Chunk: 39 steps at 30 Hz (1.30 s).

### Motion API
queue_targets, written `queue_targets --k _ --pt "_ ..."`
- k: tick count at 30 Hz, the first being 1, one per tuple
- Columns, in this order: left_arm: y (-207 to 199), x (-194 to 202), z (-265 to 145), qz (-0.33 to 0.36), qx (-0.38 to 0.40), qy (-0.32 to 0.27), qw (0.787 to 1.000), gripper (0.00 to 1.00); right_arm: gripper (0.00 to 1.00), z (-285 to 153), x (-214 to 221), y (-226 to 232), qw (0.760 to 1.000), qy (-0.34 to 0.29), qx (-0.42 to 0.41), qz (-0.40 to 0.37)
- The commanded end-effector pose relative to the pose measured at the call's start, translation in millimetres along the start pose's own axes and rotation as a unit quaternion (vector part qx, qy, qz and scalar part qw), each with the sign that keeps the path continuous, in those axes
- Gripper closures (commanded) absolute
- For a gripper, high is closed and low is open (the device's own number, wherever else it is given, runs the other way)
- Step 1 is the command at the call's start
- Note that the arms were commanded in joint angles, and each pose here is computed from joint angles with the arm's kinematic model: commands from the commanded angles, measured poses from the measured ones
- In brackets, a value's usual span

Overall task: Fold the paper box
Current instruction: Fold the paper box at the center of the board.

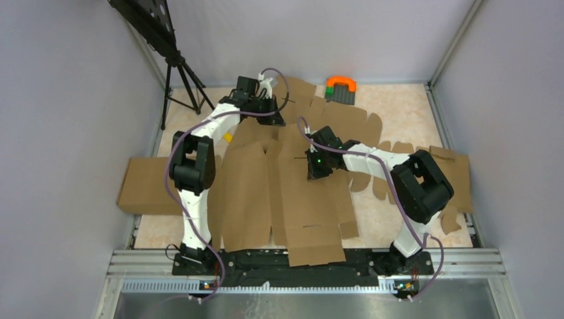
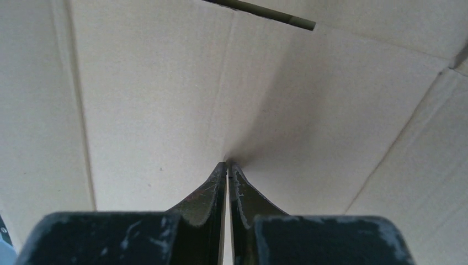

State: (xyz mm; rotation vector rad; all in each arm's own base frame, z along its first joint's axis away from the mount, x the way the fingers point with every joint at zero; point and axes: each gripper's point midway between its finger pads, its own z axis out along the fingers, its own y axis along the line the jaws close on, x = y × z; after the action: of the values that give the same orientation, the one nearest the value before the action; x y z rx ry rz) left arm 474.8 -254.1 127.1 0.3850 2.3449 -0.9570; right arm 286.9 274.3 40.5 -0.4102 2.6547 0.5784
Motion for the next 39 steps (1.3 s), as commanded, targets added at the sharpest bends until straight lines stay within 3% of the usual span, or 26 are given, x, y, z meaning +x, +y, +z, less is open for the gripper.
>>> queue_targets --k 1,6,15,23,31,39 --pt "-28.2 -1.7 -11.7 -0.003 0.050 -0.004 0.999 0.85 0.96 7.4 -2.0 7.7 1.000 -0.005 -0.012 -0.003" --pt "-26.5 15.3 -6.9 -0.023 0.062 0.031 0.997 0.66 0.97 6.6 -0.2 5.9 1.000 -0.007 -0.009 -0.002" --pt "-23.9 25.6 -1.6 -0.012 0.041 0.055 0.998 0.53 0.98 4.4 1.4 4.3 1.000 -0.007 -0.006 -0.002" --pt "6.3 -14.6 14.2 0.018 -0.036 0.029 0.999 0.40 0.98 0.2 0.5 6.3 1.000 -0.009 -0.009 -0.005" --pt "8.9 -1.6 50.8 0.007 0.035 0.087 0.996 0.41 0.98 -3.6 0.0 7.2 1.000 -0.010 -0.010 -0.006" --pt "-9.1 24.9 58.8 -0.042 0.124 0.130 0.983 0.51 0.98 -1.2 3.5 5.6 1.000 -0.003 -0.009 -0.006"
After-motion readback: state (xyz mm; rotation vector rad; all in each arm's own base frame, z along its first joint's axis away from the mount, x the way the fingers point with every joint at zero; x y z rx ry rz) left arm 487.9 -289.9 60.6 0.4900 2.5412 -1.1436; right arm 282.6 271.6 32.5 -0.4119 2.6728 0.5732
